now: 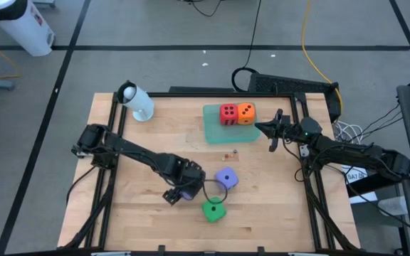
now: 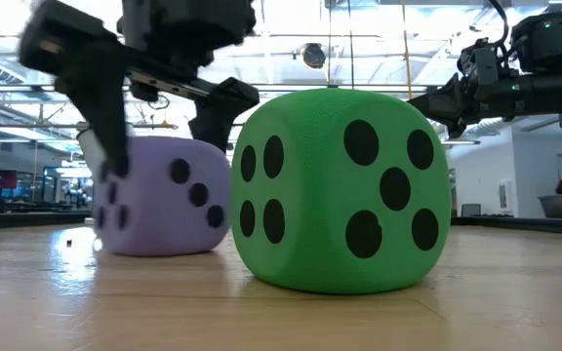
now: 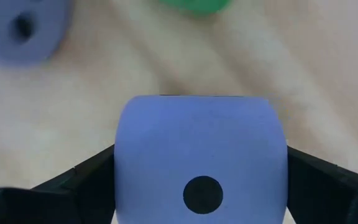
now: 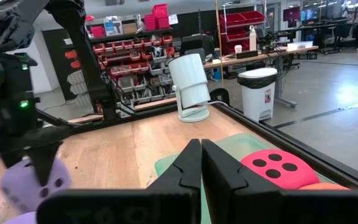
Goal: Pick & Place Dice
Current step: Put the left big violet dice into the transparent blue bin
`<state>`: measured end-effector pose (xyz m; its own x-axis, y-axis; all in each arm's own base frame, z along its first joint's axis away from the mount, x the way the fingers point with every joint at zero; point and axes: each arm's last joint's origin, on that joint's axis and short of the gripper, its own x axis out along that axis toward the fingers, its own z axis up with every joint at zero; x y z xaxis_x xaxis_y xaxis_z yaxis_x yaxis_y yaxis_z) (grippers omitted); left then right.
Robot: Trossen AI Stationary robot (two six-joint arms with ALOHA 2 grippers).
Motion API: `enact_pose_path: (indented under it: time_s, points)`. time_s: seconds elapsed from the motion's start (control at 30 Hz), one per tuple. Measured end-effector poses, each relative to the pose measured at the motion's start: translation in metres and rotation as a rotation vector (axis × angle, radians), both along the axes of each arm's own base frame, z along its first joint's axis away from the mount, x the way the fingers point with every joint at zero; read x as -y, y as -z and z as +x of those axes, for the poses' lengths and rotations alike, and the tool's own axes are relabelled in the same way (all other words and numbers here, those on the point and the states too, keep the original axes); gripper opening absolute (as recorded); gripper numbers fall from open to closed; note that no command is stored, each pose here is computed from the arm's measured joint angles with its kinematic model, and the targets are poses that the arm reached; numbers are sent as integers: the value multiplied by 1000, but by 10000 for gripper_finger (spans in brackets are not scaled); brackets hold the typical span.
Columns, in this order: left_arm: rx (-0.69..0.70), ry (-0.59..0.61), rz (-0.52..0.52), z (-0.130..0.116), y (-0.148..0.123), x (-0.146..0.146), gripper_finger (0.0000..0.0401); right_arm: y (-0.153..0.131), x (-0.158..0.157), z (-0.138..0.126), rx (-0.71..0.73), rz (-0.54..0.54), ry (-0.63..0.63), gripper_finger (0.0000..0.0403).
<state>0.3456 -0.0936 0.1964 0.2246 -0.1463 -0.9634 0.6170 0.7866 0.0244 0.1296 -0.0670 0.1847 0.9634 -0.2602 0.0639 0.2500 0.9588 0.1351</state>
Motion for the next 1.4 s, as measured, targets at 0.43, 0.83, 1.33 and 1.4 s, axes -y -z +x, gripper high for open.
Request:
enact_pose_path:
  time_s: [0.43,0.83,1.33,1.4]
  points:
    - [456,-284,147,6,-77,-73,380,0,0,0,1,0,0,4]
    - [690,-650,51,19,-84,-198,381,0,0,0,2,-11,2,4]
    - [317,-699,71,51,-53,-271,381,-1,0,0,-3,-41,5,4]
    - [280,-685,82,56,-52,-273,381,-1,0,0,-3,-44,5,4]
